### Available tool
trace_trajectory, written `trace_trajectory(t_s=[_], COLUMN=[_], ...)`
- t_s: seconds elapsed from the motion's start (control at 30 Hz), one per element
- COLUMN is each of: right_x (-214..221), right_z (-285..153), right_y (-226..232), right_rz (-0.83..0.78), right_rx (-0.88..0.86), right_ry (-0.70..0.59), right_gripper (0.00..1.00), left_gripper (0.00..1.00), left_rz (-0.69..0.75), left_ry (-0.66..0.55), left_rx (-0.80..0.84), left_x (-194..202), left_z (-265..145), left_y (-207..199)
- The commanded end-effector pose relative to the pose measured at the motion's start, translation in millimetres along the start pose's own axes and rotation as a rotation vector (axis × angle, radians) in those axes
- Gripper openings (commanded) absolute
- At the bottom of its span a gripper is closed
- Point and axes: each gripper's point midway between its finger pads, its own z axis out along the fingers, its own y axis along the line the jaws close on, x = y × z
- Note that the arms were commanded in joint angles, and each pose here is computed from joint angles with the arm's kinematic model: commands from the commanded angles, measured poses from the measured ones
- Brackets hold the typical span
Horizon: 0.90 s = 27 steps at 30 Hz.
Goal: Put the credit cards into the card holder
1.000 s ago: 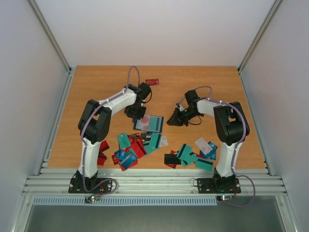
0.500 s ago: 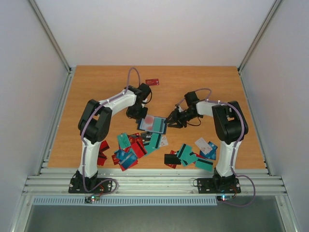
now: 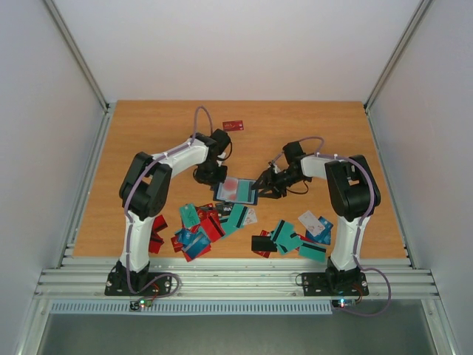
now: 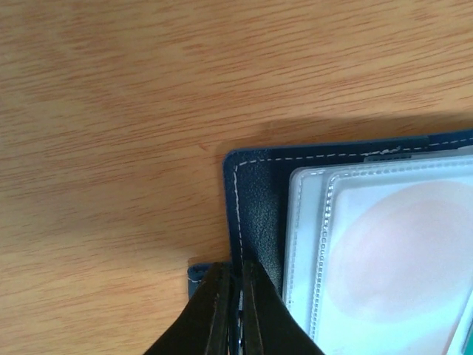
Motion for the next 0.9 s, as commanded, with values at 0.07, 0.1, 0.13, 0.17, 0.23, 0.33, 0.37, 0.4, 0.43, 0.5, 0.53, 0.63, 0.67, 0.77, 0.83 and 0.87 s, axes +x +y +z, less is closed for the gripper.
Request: trace_trajectory(t_s=[0.07, 0.1, 0.13, 0.17, 0.23, 0.33, 0.37, 0.4, 0.43, 0.5, 0.53, 0.63, 0.67, 0.77, 0.83, 0.87], right_x=[6, 5, 4, 3, 2, 2, 2, 2, 3, 4, 5, 7, 8, 9, 9, 9], right_z=[9, 8, 7, 6, 4, 2, 1, 1, 1, -2, -2, -6, -6, -6, -5, -5], right_y=[-7, -4, 0, 5, 13, 25, 28, 29, 29, 33, 33, 39, 41, 46, 50, 52], right_rz=[0.017, 0.009, 0.0, -0.009, -0.022, -0.037, -0.038, -0.036, -0.035, -0.044, -0.043, -0.051, -0.052, -0.06, -0.067, -0.071], right_rx=[-0.015, -0.026, -0.037, -0.052, -0.078, -0.135, -0.148, -0.156, -0.159, -0.166, -0.166, -0.173, -0.176, -0.185, -0.191, -0.194], right_ry=[0.021, 0.019, 0.016, 0.014, 0.01, 0.017, 0.02, 0.022, 0.022, 0.018, 0.017, 0.011, 0.012, 0.015, 0.019, 0.019], right_gripper=[0.46, 0.46, 0.46, 0.46, 0.46, 0.46, 0.46, 0.45, 0.45, 0.45, 0.45, 0.44, 0.44, 0.44, 0.44, 0.44], left_gripper=[0.0, 0.0, 0.0, 0.0, 0.0, 0.0, 0.0, 0.0, 0.0, 0.0, 0.0, 0.0, 0.0, 0.0, 0.0, 0.0], left_rz=[-0.02, -0.018, -0.019, -0.017, -0.017, -0.019, -0.019, -0.019, -0.021, -0.024, -0.025, -0.025, -0.028, -0.03, -0.031, -0.031], left_ry=[0.021, 0.024, 0.027, 0.027, 0.031, 0.031, 0.03, 0.029, 0.028, 0.024, 0.023, 0.021, 0.021, 0.02, 0.017, 0.018], left_rx=[0.083, 0.086, 0.088, 0.09, 0.096, 0.111, 0.118, 0.122, 0.127, 0.132, 0.134, 0.137, 0.14, 0.146, 0.149, 0.149], left_x=[9, 10, 11, 12, 12, 12, 11, 11, 10, 9, 9, 8, 8, 7, 6, 6], left_z=[5, 6, 6, 6, 7, 6, 5, 4, 3, 1, 0, -1, -1, -2, -4, -4], left_y=[-13, -14, -14, -15, -16, -18, -20, -20, -22, -22, -23, -24, -24, -26, -26, -27])
